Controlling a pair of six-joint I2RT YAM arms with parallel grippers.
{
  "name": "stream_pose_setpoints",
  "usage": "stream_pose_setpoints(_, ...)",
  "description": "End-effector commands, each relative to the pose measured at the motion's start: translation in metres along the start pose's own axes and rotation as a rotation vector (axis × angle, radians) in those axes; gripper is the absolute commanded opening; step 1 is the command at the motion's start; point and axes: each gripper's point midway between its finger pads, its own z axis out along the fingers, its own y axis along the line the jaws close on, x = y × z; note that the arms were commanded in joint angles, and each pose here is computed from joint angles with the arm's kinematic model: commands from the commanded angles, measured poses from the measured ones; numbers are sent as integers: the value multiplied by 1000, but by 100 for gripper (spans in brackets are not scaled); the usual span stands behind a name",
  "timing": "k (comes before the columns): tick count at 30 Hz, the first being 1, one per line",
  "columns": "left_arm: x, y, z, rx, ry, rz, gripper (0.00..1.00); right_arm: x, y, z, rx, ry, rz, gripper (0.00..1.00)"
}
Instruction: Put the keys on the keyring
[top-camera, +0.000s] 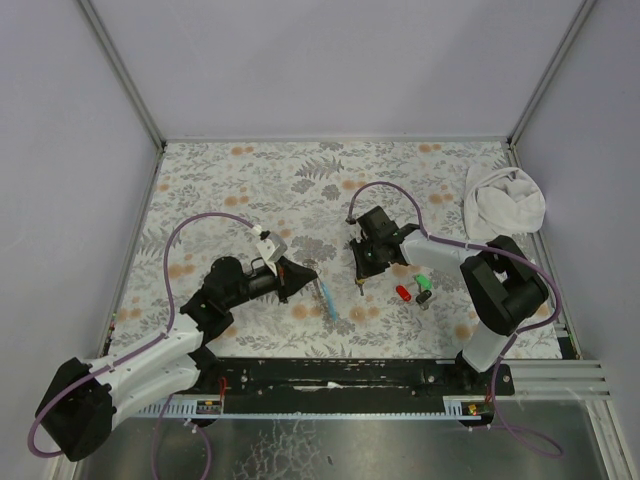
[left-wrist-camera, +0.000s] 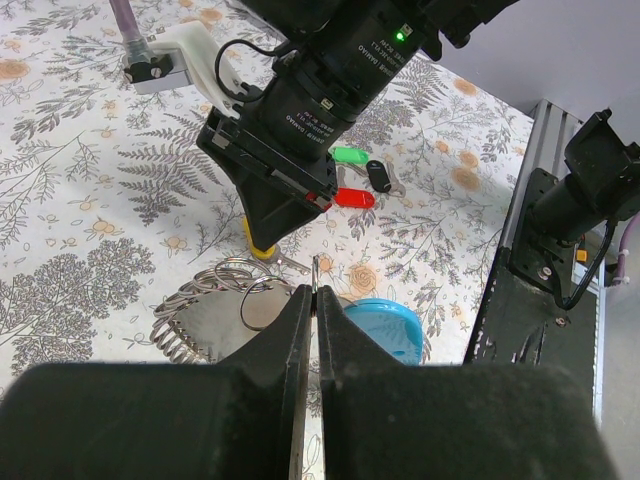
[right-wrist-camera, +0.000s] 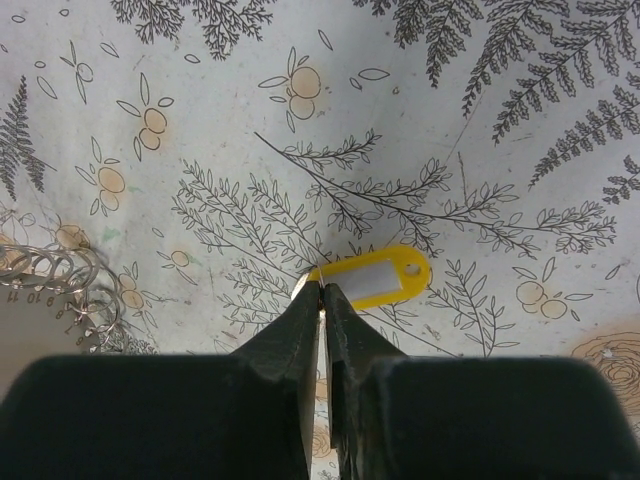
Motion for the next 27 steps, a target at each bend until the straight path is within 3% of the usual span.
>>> stream_pose_setpoints(1,-12,-4,2,19,-29,14,0,-15,7,-11,-26,-43,5,9)
stream_pose_setpoints(5,-11,-3,2,15,-26,11,0,-17,7,-12,-28,-53,-9,0)
stream_pose_setpoints(14,-12,4,4,-29,-44,-22,0,-36,16,-33,-91,-247,-146,0)
stream_pose_setpoints(21,-19,15,4,-93,-113,-60,0,-48,37,-60,-211,-445,-346,0)
stream_pose_setpoints(27,-16,16,6,-81,-145,-69,0,-53,48,-74,-259,-485,-441,0)
